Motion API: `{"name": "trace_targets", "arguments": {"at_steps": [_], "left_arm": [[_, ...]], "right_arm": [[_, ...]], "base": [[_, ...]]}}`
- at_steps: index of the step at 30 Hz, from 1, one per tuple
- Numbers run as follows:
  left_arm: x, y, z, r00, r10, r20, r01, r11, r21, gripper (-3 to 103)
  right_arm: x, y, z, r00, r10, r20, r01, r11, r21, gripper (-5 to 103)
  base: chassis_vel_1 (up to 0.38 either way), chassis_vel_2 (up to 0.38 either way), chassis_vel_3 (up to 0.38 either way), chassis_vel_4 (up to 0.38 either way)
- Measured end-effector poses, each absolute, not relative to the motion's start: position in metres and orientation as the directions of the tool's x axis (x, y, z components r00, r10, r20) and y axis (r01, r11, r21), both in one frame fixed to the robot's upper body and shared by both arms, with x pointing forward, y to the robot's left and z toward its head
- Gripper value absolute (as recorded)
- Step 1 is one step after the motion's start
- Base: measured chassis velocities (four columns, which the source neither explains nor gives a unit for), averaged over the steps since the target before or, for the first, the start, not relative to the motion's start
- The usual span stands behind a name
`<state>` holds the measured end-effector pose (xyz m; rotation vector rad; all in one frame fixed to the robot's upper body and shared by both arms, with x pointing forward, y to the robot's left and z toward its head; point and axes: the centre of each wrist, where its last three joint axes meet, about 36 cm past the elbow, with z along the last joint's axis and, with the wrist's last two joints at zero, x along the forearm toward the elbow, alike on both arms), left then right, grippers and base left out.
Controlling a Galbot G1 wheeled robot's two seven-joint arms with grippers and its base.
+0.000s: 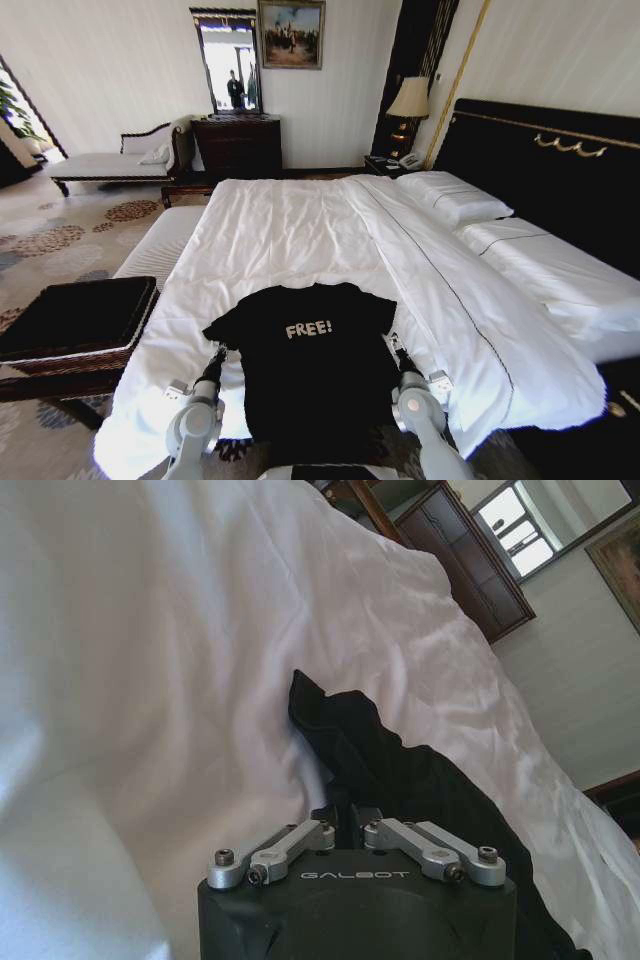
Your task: Fold the clothes on the bed and place them into the basket.
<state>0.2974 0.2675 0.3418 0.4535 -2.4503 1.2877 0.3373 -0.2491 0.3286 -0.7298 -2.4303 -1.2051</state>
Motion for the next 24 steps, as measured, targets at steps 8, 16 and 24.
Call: {"name": "trace_targets", "arguments": {"at_steps": [8,16,24], "left_arm": [[0.286,0.269,0.347,-0.885,-0.143,0.443,-0.445,0.536,-0.717,0],[0.270,0.261,0.362,-0.878,-0.141,0.458,-0.456,0.538,-0.709,0],[0.263,0.253,0.359,-0.848,-0.135,0.513,-0.495,0.552,-0.671,0]], "right_arm": [[0.341,-0.246,0.329,-0.818,0.290,0.496,0.571,0.511,0.643,100],[0.347,-0.247,0.330,-0.823,0.286,0.491,0.564,0.515,0.646,100],[0.360,-0.255,0.332,-0.828,0.295,0.478,0.559,0.517,0.649,100]], "base": [[0.000,0.000,0.000,0.000],[0.000,0.000,0.000,0.000],[0.000,0.000,0.000,0.000]]}}
